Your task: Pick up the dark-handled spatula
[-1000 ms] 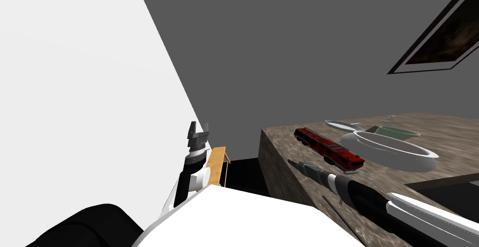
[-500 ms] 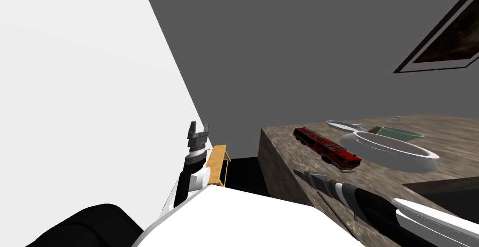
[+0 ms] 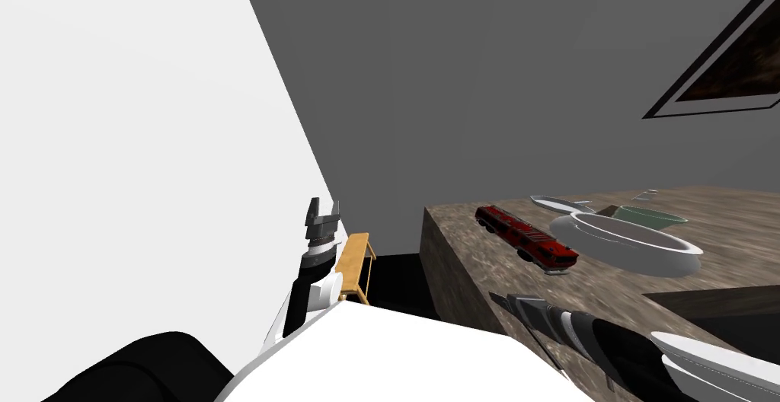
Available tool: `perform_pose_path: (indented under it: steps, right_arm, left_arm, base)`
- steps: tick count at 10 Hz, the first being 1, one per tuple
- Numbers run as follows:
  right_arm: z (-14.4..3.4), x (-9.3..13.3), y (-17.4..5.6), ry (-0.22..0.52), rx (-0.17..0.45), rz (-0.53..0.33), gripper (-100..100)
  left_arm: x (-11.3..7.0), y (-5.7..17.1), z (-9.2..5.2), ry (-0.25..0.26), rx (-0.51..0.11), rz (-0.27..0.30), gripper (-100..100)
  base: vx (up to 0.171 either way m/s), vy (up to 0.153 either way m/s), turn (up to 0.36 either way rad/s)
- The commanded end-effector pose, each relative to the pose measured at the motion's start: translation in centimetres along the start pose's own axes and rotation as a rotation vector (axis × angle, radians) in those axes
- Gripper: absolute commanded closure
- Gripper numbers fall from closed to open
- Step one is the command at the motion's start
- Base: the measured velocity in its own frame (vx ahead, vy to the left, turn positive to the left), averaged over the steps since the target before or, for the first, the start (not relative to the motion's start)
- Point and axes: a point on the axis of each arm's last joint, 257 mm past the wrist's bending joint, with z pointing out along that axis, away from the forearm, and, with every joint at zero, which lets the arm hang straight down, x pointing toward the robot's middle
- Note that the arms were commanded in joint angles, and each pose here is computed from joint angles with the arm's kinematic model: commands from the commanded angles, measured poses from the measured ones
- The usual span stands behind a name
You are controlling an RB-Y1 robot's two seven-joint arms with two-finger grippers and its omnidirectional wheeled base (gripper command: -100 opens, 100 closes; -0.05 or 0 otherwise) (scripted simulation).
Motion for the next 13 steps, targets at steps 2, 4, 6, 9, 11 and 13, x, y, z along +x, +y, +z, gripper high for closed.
perform_pose_path:
  steps: [2,4,6,9,11,13]
  right_arm:
    - [-0.6,3.3,-1.1,0.095,0.030,-0.018,-100]
    - [-1.0,4.6,-1.6,0.139,0.041,-0.033,-100]
    - [-1.0,4.7,-1.6,0.139,0.041,-0.033,-100]
    - [-2.0,8.0,-2.5,0.234,0.057,-0.044,-100]
    - [-2.0,8.0,-2.5,0.237,0.056,-0.061,-100]
    - [-2.5,9.2,-2.7,0.270,0.061,-0.045,-100]
  left_arm:
    - [0.0,0.0,0.0,0.000,0.000,0.000,0]
    - [0.0,0.0,0.0,0.000,0.000,0.000,0]
    - [0.0,0.0,0.0,0.000,0.000,0.000,0]
    - [0.0,0.0,0.0,0.000,0.000,0.000,0]
    - [0.0,0.0,0.0,0.000,0.000,0.000,0]
    - [0.0,0.0,0.0,0.000,0.000,0.000,0]
  base:
    - [-0.078,-0.046,0.044]
    - [-0.080,-0.026,0.025]
    - [-0.039,-0.010,0.004]
    - [-0.069,-0.022,0.028]
    - [-0.047,-0.014,-0.002]
    - [-0.015,-0.004,0.008]
